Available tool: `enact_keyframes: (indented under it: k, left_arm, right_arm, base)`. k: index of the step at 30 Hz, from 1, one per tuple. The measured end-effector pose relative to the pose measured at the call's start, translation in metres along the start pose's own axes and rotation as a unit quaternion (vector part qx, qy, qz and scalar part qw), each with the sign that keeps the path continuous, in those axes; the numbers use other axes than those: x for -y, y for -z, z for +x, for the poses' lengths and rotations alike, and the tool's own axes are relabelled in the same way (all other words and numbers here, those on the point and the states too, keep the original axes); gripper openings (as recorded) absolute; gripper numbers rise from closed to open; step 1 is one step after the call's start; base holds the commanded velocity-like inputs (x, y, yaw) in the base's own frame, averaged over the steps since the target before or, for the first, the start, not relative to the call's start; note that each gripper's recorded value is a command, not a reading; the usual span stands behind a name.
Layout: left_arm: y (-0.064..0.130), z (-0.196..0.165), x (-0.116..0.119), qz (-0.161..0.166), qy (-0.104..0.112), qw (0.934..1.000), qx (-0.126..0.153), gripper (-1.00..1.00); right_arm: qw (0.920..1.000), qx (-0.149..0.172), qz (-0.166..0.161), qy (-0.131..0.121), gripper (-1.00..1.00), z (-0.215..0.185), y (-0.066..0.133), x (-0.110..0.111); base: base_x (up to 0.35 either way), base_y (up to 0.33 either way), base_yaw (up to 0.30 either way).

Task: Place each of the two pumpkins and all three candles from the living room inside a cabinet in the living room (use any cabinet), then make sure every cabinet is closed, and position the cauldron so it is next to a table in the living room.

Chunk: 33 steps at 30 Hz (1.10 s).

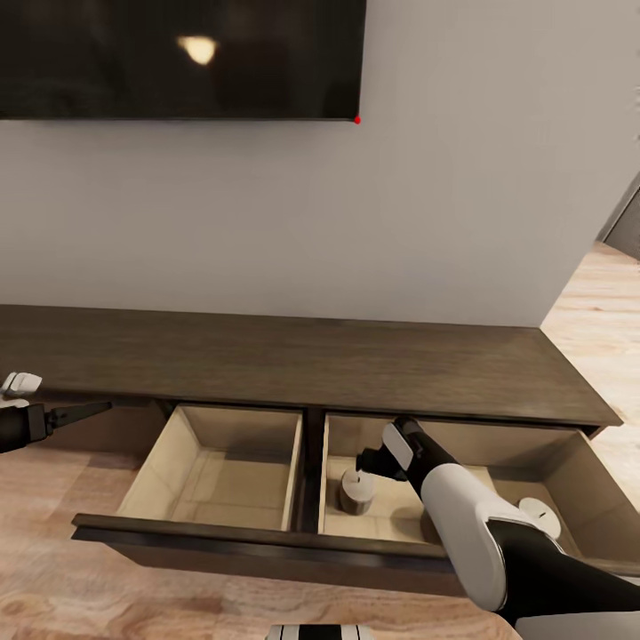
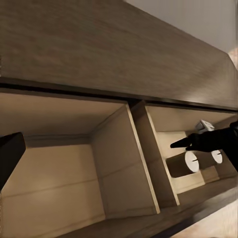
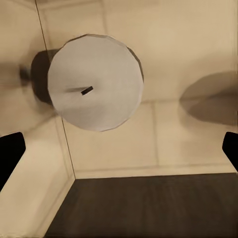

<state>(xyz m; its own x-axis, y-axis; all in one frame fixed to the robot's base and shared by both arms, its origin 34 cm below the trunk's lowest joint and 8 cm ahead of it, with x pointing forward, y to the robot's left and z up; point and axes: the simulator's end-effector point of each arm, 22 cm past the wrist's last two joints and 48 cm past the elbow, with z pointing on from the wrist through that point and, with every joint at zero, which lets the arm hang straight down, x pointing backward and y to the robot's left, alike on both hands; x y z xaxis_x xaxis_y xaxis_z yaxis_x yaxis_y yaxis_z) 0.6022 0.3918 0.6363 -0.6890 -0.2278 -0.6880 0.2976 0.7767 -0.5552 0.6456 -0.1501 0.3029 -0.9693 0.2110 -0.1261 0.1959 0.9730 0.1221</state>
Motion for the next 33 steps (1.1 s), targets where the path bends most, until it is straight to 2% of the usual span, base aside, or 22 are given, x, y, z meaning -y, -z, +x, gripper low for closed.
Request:
enact_keyframes:
  k: [5, 16, 33]
  left_arm:
    - [0.007, -0.006, 0.006, 0.001, -0.006, 1.0, 0.007, 1.0]
    - [0.023, -0.018, 0.021, 0.005, -0.018, 0.9995, 0.025, 1.0]
    - [0.034, -0.051, 0.039, 0.005, -0.018, 0.9995, 0.025, 1.0]
  right_arm:
    - [1.0, -0.004, 0.002, 0.003, 1.0, 0.006, 0.006, 0.0]
    - [0.9999, 0.014, -0.001, 0.005, 1.0, -0.003, 0.029, -0.005]
    - [0.9998, 0.017, -0.001, 0.004, 1.0, -0.019, 0.065, -0.011]
  base:
    - [-0.075, 0.0, 0.0]
    - [-0.072, 0.0, 0.0]
    - [-0.001, 0.0, 0.0]
